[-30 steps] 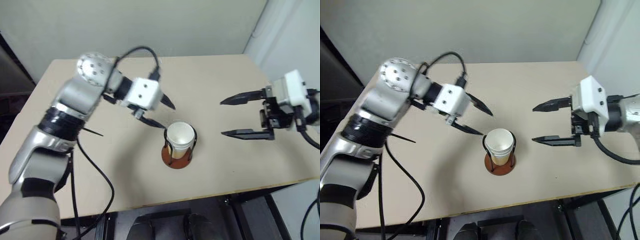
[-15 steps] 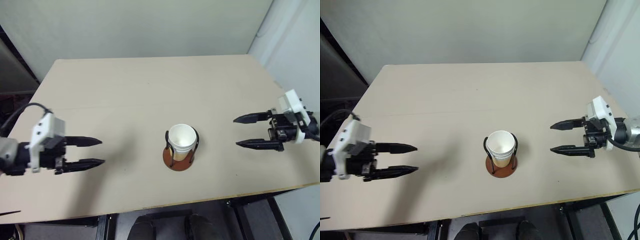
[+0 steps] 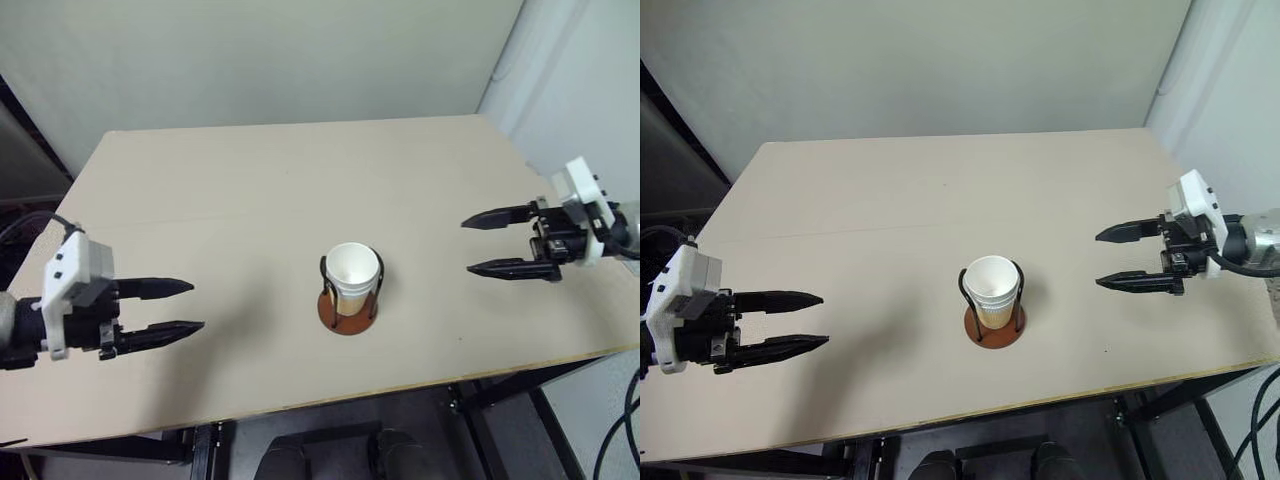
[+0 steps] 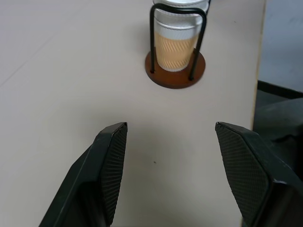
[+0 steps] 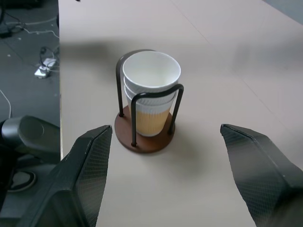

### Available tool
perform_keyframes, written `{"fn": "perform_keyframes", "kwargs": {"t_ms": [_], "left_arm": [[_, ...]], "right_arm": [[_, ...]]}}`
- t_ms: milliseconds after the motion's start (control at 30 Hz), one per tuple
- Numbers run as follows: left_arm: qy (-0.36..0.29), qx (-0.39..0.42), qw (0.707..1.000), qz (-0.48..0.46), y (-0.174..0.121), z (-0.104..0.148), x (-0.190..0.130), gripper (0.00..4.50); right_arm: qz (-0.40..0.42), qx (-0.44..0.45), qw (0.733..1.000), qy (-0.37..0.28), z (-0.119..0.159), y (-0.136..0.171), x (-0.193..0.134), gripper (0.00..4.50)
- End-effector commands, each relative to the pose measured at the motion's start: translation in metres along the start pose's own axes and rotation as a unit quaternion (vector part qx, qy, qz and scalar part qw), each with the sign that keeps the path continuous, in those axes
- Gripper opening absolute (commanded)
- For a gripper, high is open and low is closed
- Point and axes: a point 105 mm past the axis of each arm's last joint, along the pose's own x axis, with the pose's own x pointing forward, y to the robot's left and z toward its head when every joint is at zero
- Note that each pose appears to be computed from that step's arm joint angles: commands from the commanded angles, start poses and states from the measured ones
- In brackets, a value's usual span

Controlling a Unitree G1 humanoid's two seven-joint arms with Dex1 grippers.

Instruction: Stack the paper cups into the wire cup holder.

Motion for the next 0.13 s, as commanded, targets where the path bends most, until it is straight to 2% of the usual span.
{"fn": "perform_keyframes", "kwargs": {"t_ms": [33,133], "left_arm": [[-0.008,0.013,1.000,0.022,-0.0002,0.0065,-0.0058,3.16],[-0.004,0.008,0.999,0.034,-0.0015,0.0034,-0.0104,3.16]], "right_arm": [[-0.005,-0.024,1.000,-0.007,0.0123,-0.0049,0.0001,3.79],[0.002,-0.024,1.000,-0.011,0.0133,-0.0044,0.0045,3.79]]}}
